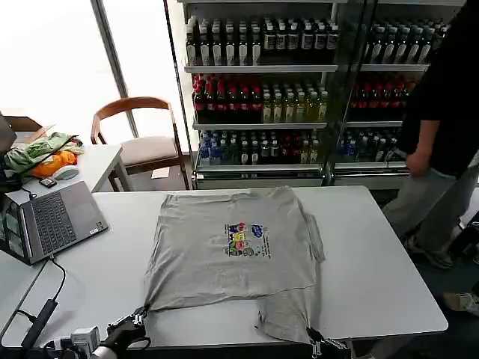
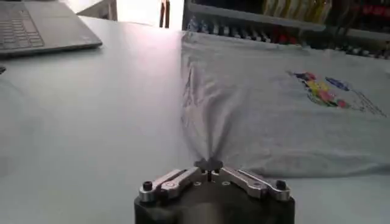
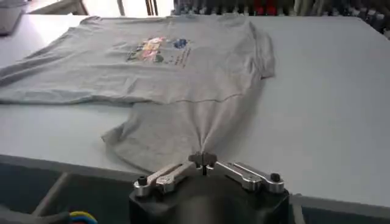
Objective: Fold and organize the clothes.
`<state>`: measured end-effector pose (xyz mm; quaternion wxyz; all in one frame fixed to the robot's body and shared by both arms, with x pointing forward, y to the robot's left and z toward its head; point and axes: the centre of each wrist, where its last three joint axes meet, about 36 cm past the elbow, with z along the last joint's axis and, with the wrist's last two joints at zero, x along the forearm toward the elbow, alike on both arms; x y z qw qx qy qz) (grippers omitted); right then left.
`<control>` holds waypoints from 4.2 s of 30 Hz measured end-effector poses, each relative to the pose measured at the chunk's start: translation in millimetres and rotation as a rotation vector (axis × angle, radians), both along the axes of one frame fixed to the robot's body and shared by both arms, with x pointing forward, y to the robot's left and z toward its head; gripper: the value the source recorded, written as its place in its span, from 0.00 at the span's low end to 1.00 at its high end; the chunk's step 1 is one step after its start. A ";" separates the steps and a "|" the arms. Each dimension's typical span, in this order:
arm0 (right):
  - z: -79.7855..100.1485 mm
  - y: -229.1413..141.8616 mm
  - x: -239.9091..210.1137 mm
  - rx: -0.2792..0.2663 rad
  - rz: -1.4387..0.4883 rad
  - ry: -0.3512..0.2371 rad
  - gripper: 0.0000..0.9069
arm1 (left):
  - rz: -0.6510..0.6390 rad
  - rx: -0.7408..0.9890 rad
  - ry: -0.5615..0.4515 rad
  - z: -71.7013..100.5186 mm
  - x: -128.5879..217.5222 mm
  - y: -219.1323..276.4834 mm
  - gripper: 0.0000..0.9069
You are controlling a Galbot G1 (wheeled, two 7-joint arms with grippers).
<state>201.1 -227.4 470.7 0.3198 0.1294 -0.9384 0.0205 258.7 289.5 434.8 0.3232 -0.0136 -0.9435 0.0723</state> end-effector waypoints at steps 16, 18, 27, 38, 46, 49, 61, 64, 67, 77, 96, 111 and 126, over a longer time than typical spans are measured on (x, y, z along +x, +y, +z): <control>17.1 -4.9 -14.0 0.041 0.050 -0.042 0.00 | 0.027 0.024 0.025 29.2 -42.6 -1.5 0.01; 17.8 -5.1 -12.4 0.047 0.049 -0.062 0.00 | 0.027 0.031 0.024 31.2 -43.4 0.1 0.01; 18.2 -5.7 6.6 0.076 0.043 -0.151 0.00 | 0.023 0.062 -0.009 41.0 -38.2 8.5 0.01; 10.7 -4.5 53.9 0.096 0.014 -0.248 0.00 | -0.021 0.069 -0.074 43.7 -7.1 15.4 0.01; 4.2 3.7 94.8 0.111 -0.017 -0.296 0.00 | -0.065 0.057 -0.108 41.3 30.5 24.3 0.01; 3.1 6.9 111.6 0.118 -0.025 -0.313 0.00 | -0.081 0.050 -0.118 39.8 47.2 27.6 0.01; -1.7 20.6 180.7 0.117 -0.045 -0.353 0.00 | -0.103 0.031 -0.154 38.5 117.8 40.6 0.01; -3.7 25.4 198.7 0.106 -0.047 -0.357 0.00 | -0.102 0.025 -0.158 36.6 134.1 41.6 0.01; -7.2 31.7 217.0 0.085 -0.052 -0.362 0.00 | -0.099 0.022 -0.162 35.3 150.8 42.8 0.01; -23.6 47.4 260.7 0.026 -0.048 -0.333 1.00 | -0.076 0.029 -0.150 24.2 192.6 49.1 1.00; -25.8 37.1 255.9 0.016 -0.078 -0.341 1.00 | -0.039 0.096 -0.159 29.8 190.3 71.9 1.00; -42.4 21.3 193.1 0.003 -0.112 -0.248 1.00 | -0.041 0.089 -0.106 8.6 138.0 54.5 1.00; -53.3 9.6 156.6 -0.016 -0.196 -0.147 0.07 | -0.033 0.055 -0.046 -13.7 114.3 43.7 0.68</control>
